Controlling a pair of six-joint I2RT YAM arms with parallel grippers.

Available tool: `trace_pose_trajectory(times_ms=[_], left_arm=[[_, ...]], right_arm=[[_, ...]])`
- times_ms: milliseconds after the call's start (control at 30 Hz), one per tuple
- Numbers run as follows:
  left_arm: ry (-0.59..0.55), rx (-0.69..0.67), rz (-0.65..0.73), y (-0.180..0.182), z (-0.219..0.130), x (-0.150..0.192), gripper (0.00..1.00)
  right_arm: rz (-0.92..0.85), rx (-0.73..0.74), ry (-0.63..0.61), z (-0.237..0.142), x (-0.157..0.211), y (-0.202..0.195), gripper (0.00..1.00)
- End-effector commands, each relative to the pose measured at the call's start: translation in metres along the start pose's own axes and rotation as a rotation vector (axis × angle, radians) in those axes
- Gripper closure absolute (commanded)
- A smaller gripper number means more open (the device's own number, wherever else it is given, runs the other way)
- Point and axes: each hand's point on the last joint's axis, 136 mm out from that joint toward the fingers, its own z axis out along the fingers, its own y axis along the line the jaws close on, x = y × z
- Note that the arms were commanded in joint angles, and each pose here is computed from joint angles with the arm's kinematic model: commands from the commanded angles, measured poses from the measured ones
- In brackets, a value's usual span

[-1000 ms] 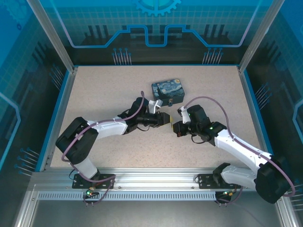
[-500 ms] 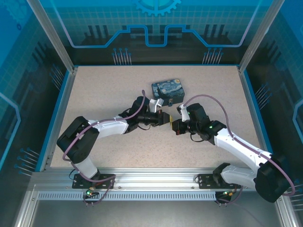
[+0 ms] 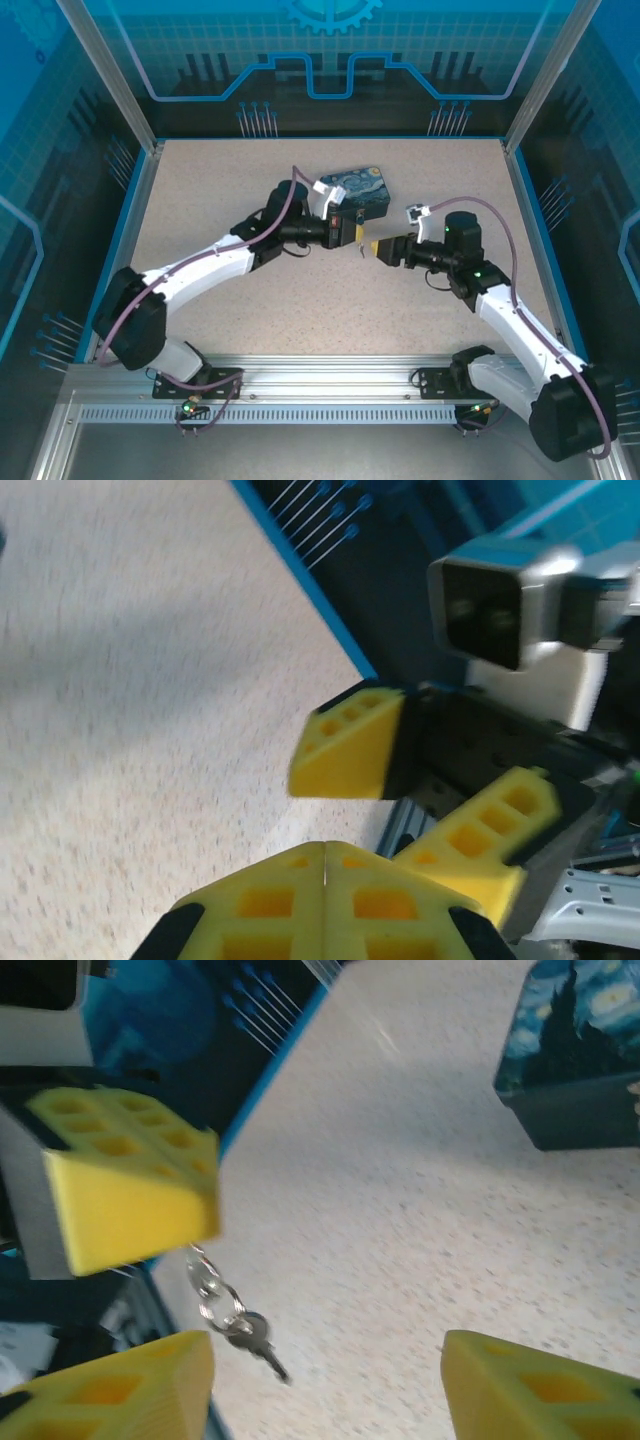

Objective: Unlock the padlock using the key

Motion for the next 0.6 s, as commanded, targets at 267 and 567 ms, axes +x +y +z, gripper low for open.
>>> trace_pose_trajectory(times_ms=[267, 567], left_arm=[[-0.045, 0.057, 0.477, -0.089, -0.054, -0.061, 1.0], [-0.09, 0.153, 0.593, -0.128, -0.069, -0.08, 1.0]], right_arm=[[-0.326, -0.455, -0.216, -0.032, -0.074, 0.113, 0.23], [-0.447, -0.56, -0.218, -0.026, -0.088, 0.158, 0.3]])
